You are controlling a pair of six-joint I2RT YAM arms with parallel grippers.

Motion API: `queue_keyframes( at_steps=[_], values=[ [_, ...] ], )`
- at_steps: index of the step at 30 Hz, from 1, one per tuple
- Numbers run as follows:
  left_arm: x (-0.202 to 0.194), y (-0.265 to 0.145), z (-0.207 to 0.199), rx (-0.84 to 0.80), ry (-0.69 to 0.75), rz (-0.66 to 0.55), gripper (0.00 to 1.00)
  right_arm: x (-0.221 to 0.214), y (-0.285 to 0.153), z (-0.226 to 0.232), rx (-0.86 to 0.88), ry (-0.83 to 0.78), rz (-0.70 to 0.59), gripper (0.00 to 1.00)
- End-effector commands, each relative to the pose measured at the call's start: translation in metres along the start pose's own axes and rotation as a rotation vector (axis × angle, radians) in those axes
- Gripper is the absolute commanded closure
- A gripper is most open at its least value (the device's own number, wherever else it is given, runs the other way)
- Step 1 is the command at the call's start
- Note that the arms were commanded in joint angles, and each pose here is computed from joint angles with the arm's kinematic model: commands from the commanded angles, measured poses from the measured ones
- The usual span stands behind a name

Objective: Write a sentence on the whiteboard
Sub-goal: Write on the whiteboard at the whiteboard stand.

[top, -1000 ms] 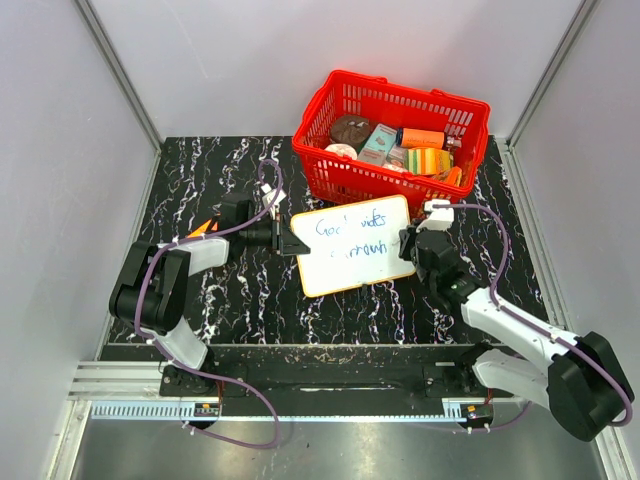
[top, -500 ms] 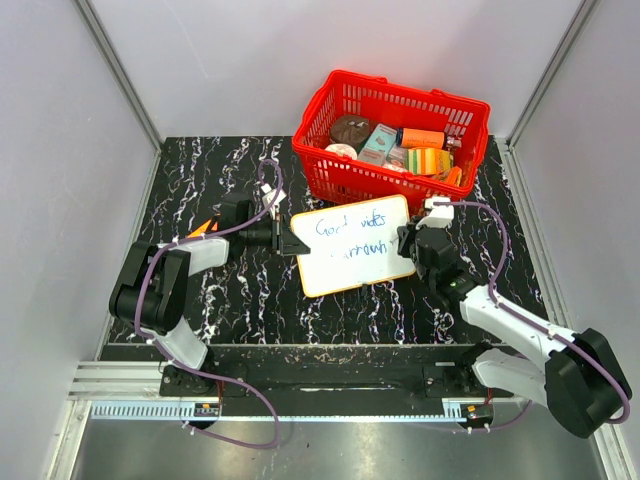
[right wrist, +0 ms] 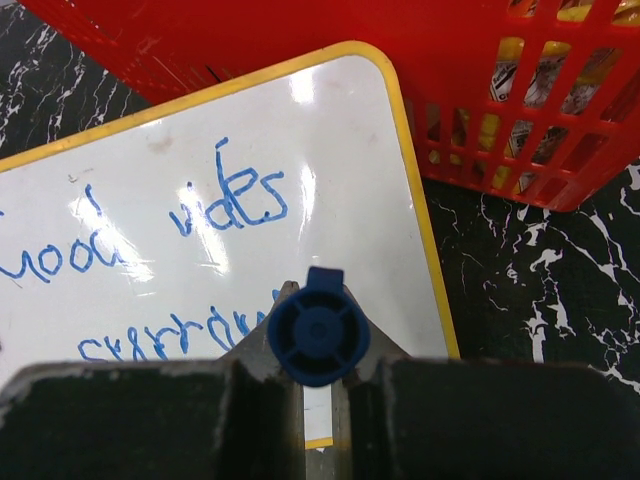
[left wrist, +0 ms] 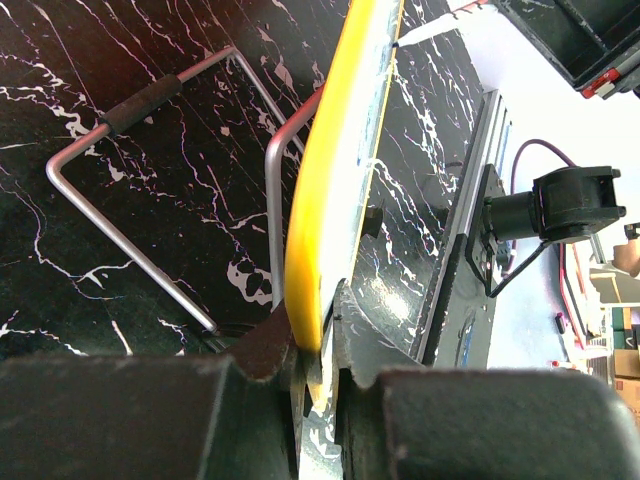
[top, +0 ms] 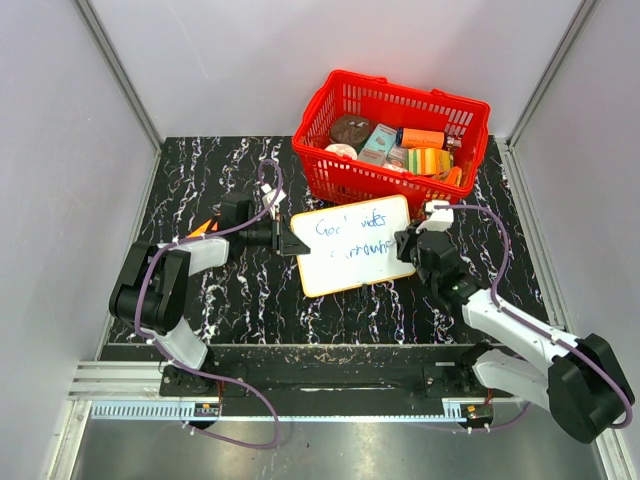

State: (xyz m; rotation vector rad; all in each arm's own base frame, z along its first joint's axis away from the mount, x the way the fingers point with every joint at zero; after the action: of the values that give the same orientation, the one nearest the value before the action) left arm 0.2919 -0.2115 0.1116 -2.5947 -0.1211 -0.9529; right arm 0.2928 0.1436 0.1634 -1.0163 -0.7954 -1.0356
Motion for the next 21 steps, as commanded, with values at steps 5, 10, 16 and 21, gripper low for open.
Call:
queue_keyframes(
  at_steps=[5,10,16,21],
  values=[
    [-0.019,0.008,0.031,0.149,0.052,0.042,1.00,-0.015,-0.009,-0.011,-0.012,-0.004,0.046,1.00],
    [-0.018,0.009,0.030,0.147,0.054,0.040,1.00,-0.012,-0.009,-0.016,-0.043,-0.010,0.029,1.00],
    [-0.018,0.008,0.030,0.148,0.056,0.039,1.00,0.002,-0.007,-0.014,-0.064,-0.008,-0.010,1.00],
    [-0.018,0.008,0.030,0.148,0.056,0.039,1.00,0.012,-0.005,-0.010,-0.061,-0.001,-0.039,1.00]
  ],
)
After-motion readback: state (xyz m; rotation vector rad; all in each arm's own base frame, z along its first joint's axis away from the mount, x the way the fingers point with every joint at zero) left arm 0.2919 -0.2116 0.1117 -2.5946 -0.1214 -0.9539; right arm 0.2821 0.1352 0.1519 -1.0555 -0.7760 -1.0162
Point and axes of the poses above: each gripper's point midway between its finger pads, its own y axis out along the fingers, its own z axis along the line the jaws close on, x = y × z, the point moved 3 cm from there along -y, back along the fingers, and after that the axes turned 3 degrees about y, right-handed, at the moved point
